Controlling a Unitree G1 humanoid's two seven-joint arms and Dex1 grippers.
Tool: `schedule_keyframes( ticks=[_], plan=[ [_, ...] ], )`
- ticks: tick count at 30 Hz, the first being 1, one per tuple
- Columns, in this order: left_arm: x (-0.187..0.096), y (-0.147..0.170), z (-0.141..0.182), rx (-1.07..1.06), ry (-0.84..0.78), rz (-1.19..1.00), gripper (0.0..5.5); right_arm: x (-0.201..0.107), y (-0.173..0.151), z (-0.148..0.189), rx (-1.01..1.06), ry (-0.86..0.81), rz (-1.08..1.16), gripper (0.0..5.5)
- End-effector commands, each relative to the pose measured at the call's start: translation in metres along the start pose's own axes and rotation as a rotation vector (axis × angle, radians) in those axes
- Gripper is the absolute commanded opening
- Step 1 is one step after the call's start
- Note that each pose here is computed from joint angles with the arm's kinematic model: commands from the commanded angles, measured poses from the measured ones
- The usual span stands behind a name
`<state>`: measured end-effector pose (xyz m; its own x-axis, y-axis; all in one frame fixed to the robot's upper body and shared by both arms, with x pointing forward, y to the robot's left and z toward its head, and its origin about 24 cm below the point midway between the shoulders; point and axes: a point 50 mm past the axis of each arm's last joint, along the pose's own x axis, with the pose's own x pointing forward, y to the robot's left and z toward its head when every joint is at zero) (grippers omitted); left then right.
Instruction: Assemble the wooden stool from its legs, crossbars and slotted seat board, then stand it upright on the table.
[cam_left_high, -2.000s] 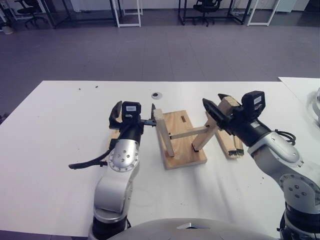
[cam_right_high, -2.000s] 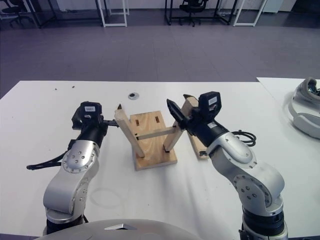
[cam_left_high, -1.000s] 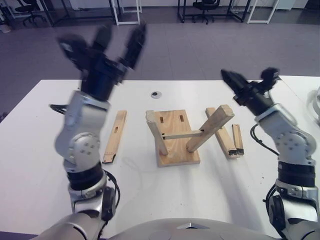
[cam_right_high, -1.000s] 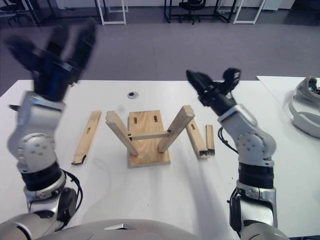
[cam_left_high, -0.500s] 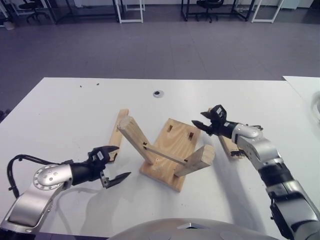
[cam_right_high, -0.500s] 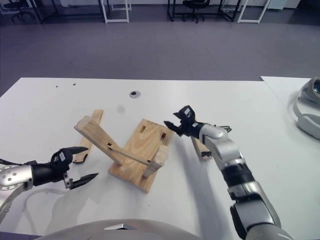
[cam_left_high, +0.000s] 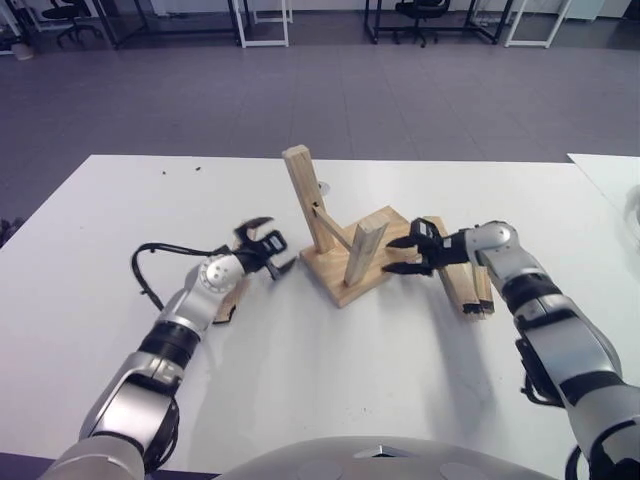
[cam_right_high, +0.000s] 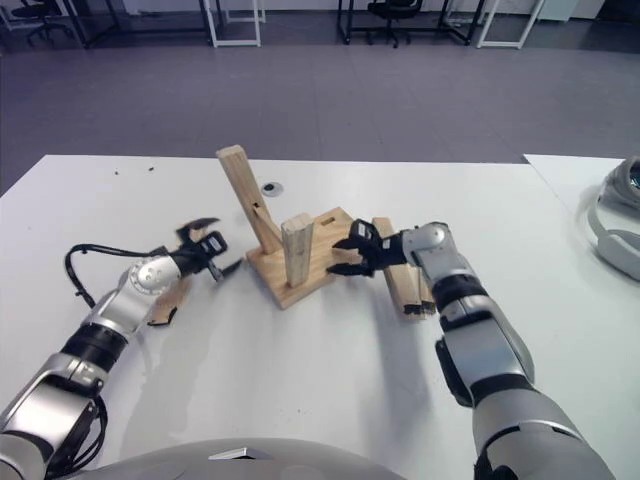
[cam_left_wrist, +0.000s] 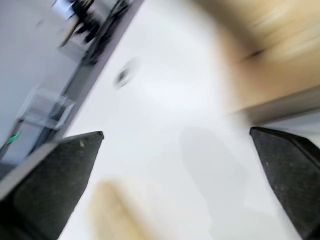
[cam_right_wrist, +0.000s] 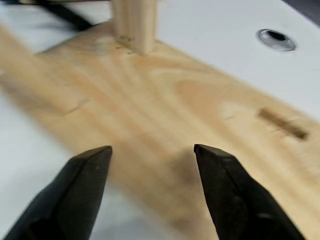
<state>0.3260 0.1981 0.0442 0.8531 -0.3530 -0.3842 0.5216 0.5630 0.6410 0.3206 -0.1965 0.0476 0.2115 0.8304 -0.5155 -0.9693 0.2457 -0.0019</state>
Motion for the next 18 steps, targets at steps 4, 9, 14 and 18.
schedule_keyframes(
  ticks=[4,9,14,18],
  plan=[
    [-0.014,-0.017,-0.012,-0.061,-0.052,-0.08,5.4,0.0,-0.009,-0.007,0.152,-0.103,-0.275,3.08],
    [-0.039,-0.012,0.016,-0.269,-0.211,-0.053,5.4,0.023,0.026,0.015,0.152,-0.282,-0.344,3.08],
    [-0.104,-0.001,-0.014,-0.313,-0.067,0.024,5.4,0.055,0.104,0.06,0.152,-0.42,-0.23,3.08],
    [-0.123,-0.004,-0.026,-0.345,0.011,0.03,5.4,0.07,0.116,0.086,0.11,-0.438,-0.186,3.08]
  ],
)
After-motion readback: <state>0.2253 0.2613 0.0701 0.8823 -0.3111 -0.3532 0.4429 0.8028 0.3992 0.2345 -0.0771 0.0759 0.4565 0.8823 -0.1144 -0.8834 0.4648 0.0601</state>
